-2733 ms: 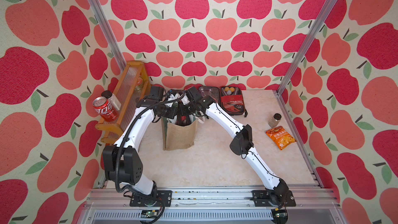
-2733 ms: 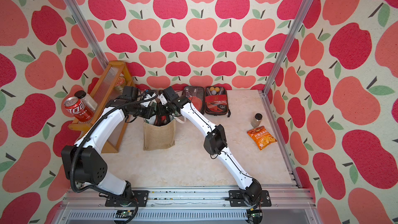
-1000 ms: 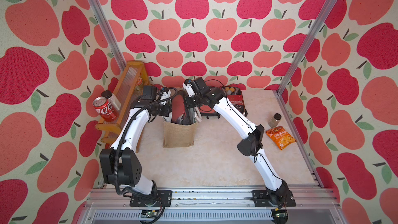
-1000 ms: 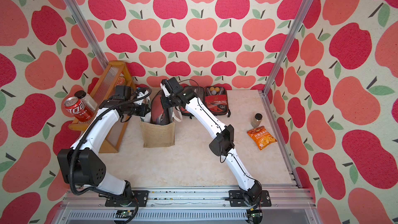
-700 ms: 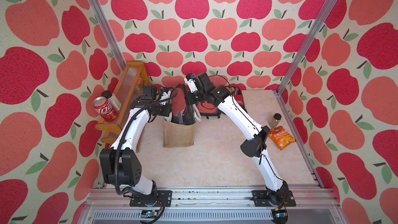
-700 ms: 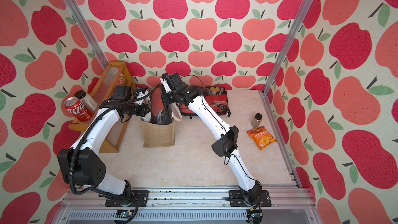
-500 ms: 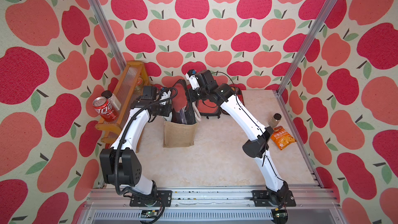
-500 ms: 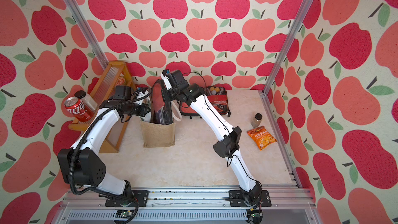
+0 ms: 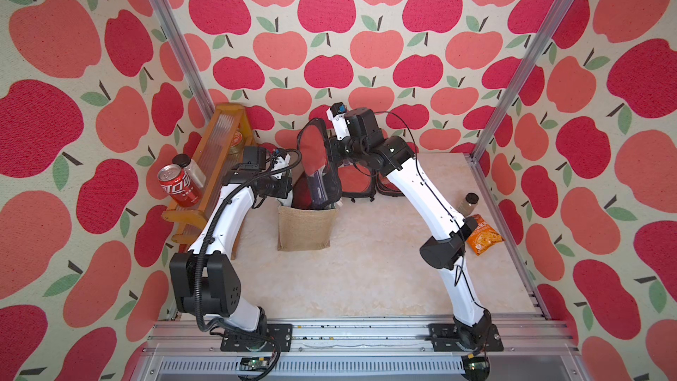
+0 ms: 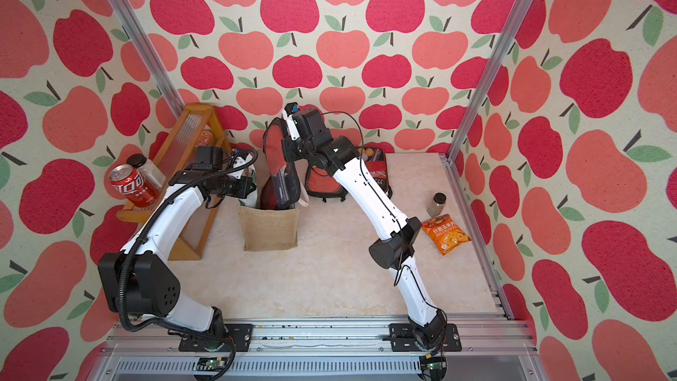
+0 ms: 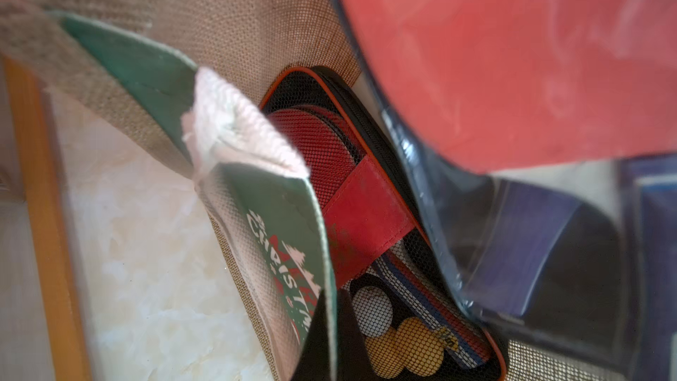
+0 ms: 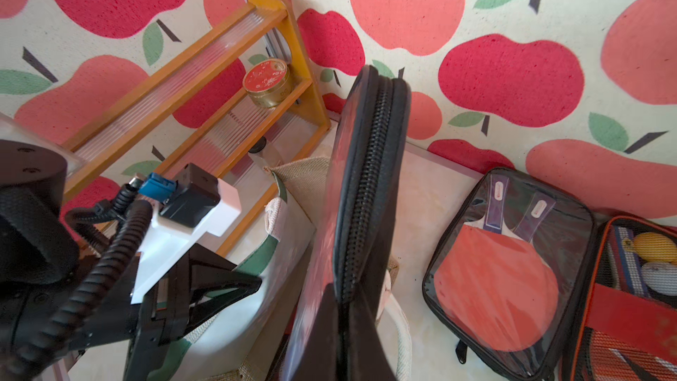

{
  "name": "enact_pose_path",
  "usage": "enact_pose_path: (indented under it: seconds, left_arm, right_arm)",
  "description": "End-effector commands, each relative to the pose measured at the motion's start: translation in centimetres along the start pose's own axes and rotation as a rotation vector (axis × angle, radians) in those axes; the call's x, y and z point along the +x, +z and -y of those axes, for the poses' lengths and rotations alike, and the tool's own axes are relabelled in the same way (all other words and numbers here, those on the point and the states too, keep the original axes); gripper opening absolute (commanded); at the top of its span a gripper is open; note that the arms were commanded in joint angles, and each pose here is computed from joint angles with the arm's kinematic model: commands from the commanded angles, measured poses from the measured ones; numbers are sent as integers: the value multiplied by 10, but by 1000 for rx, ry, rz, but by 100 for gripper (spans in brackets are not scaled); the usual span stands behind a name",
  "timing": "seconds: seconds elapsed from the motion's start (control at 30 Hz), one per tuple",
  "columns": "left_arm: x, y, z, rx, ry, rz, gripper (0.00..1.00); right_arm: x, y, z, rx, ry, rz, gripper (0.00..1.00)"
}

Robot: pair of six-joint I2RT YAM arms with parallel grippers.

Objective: Remove the ping pong set from the canvas bag
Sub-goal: Place the ping pong set at the center of the board.

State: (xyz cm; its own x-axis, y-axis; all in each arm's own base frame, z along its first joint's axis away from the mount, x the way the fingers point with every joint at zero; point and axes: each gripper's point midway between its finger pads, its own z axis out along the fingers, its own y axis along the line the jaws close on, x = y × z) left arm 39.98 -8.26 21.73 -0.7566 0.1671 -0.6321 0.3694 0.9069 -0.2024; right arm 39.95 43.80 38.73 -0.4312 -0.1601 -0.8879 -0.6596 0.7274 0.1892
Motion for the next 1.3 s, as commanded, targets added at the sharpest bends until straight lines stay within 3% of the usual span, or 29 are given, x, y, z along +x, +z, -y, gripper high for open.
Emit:
enact_pose_path:
  seconds: [0.0, 0.47, 0.77, 1.27]
  left_arm:
    - [1, -2, -7, -31, -4, 11, 0]
    - [-2, -4, -21, -99, -3, 18, 0]
    - [-4, -3, -45, -151, -44, -9, 0]
    - [-4, 2, -50, -139, -40, -38, 0]
  right_arm:
    - [-71, -61, 6, 31, -24, 227, 0]
    - [-89, -101, 34, 160, -71, 279, 0]
    - [-81, -118, 61, 324, -121, 237, 0]
    - [-8, -110, 87, 400, -87, 57, 0]
